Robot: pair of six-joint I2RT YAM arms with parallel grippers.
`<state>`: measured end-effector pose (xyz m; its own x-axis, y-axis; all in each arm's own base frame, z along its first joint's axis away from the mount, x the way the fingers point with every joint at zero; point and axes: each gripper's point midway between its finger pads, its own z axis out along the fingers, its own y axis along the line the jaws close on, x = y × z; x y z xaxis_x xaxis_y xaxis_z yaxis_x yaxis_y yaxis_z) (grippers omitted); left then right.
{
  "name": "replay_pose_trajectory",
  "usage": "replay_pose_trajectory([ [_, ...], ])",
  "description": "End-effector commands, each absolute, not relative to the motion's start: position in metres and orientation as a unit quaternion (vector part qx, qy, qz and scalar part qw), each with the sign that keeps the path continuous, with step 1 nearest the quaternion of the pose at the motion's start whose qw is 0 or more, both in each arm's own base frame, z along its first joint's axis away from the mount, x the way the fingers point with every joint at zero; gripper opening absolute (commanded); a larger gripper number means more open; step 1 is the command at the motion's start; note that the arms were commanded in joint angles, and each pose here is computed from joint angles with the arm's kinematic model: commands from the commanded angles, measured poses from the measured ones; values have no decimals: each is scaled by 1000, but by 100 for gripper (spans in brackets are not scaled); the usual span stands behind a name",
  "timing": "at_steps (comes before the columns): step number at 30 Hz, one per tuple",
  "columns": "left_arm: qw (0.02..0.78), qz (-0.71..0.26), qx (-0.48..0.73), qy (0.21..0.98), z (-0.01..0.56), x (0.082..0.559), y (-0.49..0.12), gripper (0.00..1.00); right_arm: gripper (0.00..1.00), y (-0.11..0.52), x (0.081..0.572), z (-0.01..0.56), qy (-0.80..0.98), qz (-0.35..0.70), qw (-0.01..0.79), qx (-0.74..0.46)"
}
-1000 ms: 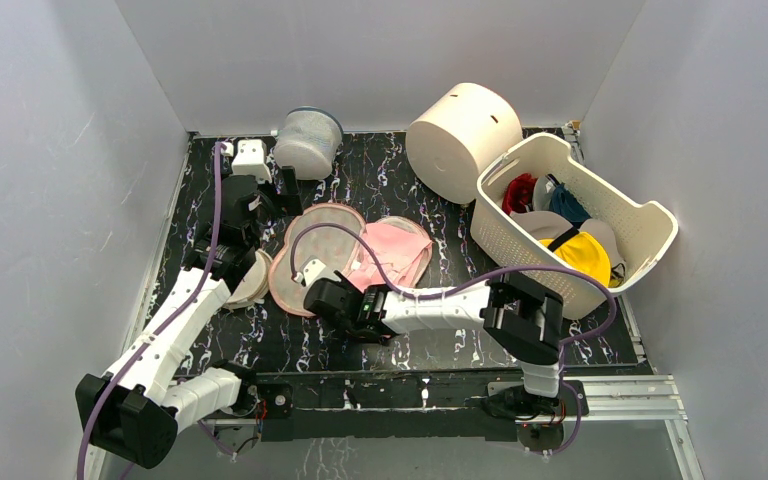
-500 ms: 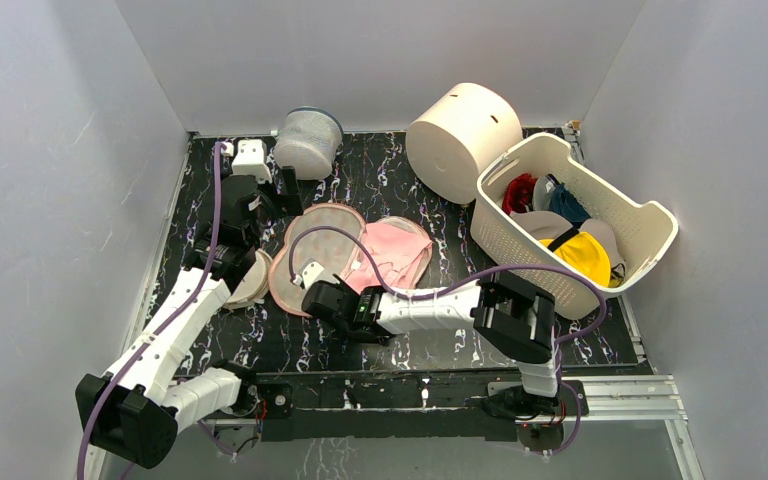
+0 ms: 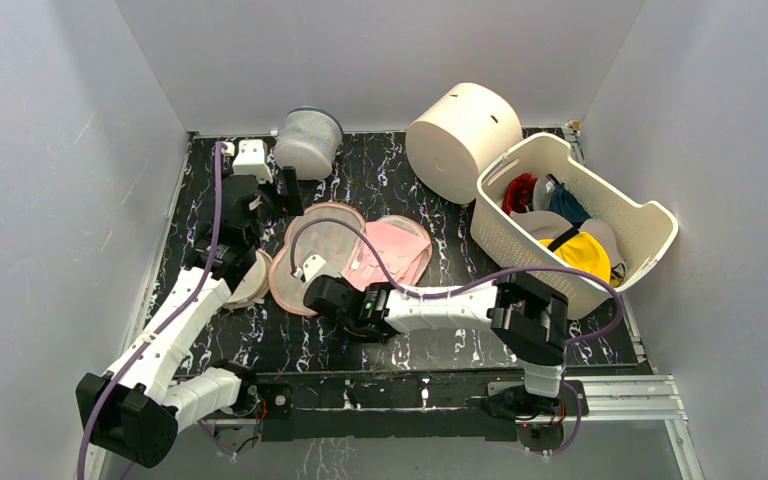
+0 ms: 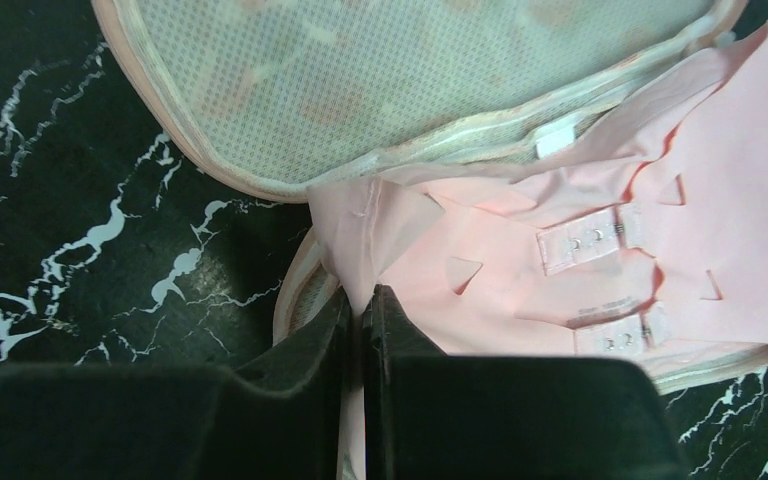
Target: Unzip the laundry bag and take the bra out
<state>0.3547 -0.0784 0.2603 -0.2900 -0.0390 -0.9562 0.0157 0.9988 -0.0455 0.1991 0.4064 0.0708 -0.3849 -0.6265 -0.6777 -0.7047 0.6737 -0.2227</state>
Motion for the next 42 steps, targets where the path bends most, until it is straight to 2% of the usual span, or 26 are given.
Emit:
replay_pose_trajectory([
  [1,607,-35,-10,794,272,357,-82,98,2,418,205,124,815,98,439,-365],
  [6,606,-33,-11,795,270,357,-81,98,0,416,206,131,815,99,445,-358],
  [19,607,-33,-10,794,273,356,-81,99,0,395,214,227,787,169,515,-294],
  [37,612,-32,-12,790,276,354,-79,98,0,317,278,360,724,293,602,-168],
  [42,611,-31,-12,791,276,355,-79,98,0,278,303,403,705,298,637,-92],
])
